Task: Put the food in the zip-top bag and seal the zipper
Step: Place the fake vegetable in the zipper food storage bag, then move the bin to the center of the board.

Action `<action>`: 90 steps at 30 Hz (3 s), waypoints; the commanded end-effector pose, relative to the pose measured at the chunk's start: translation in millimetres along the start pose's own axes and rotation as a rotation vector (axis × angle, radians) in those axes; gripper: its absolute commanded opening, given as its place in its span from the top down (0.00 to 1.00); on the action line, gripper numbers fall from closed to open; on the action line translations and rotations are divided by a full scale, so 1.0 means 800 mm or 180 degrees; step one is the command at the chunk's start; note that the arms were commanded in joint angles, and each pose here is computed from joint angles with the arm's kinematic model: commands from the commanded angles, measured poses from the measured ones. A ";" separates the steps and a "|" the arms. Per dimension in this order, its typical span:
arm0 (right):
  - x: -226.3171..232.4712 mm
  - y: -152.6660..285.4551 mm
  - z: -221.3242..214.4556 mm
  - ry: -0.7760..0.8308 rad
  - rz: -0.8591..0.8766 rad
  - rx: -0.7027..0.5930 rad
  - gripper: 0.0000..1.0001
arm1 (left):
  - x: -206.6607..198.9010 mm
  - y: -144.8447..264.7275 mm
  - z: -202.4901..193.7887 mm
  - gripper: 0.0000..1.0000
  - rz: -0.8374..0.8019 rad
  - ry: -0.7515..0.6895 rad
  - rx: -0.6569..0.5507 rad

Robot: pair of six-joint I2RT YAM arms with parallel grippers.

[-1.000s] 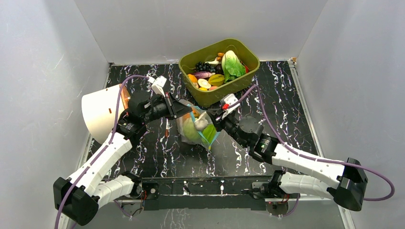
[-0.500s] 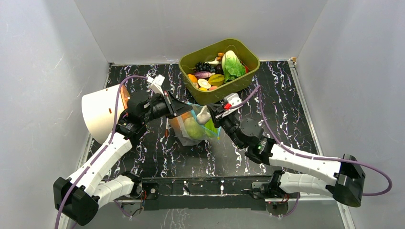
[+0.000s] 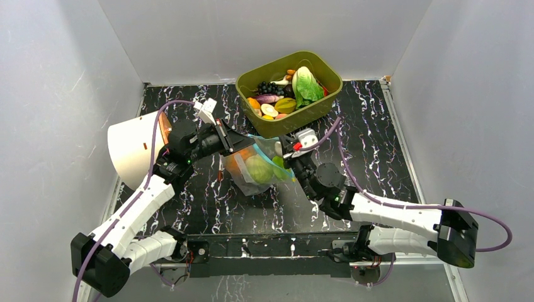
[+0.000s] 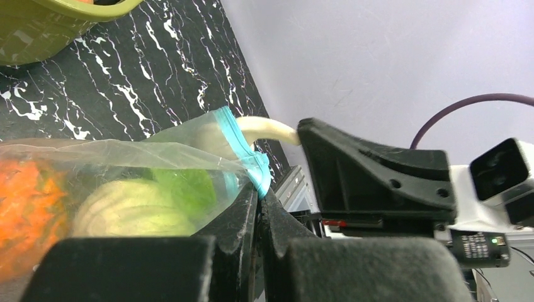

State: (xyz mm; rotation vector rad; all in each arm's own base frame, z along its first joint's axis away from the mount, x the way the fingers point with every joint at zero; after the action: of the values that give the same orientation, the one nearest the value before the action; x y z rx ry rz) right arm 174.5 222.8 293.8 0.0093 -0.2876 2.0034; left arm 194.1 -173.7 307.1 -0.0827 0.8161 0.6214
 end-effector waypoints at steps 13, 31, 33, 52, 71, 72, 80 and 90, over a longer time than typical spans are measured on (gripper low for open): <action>0.028 0.017 -0.028 -0.0586 0.0782 0.0020 1.00 | -0.018 0.002 0.014 1.00 -0.0326 -0.0017 -0.0177; 0.038 0.013 -0.010 -0.0651 0.0615 0.0743 0.55 | -0.013 0.004 0.005 1.00 -0.0348 -0.0002 -0.0120; 0.031 0.021 -0.004 -0.0623 0.0552 0.0839 0.52 | -0.011 0.002 0.005 1.00 -0.0353 0.0006 -0.0114; -0.041 -0.045 0.061 -0.0305 -0.0015 0.1205 0.38 | 0.004 0.012 -0.004 1.00 -0.0099 -0.0682 -0.0009; -0.155 -0.290 -0.020 0.0219 -0.0724 0.1664 0.40 | 0.025 0.017 -0.019 1.00 -0.0208 -0.1652 0.0364; -0.162 -0.302 -0.025 0.0269 -0.0731 0.1687 0.40 | 0.025 0.017 -0.018 1.00 -0.0224 -0.1685 0.0356; -0.213 -0.388 -0.081 0.0805 -0.0749 0.1756 0.38 | 0.032 0.020 -0.030 1.00 -0.0283 -0.1771 0.0420; -0.246 -0.408 -0.120 0.0743 -0.0899 0.1608 0.38 | 0.035 0.016 -0.032 1.00 -0.0261 -0.1772 0.0477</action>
State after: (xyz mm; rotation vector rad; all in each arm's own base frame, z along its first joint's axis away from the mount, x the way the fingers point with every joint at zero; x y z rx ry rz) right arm 547.9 203.9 209.9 0.1888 0.5120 1.7345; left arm 186.7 -156.5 264.3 0.2115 0.3663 0.5017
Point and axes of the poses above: each gripper's point midway between its finger pads, its own y axis back along the fingers, its own x axis along the line the jaws close on, z = x × y, the point moved 10 cm from there along y, back along the fingers, and after that the axes turned 11 degrees about -y, right-handed, at the moved point
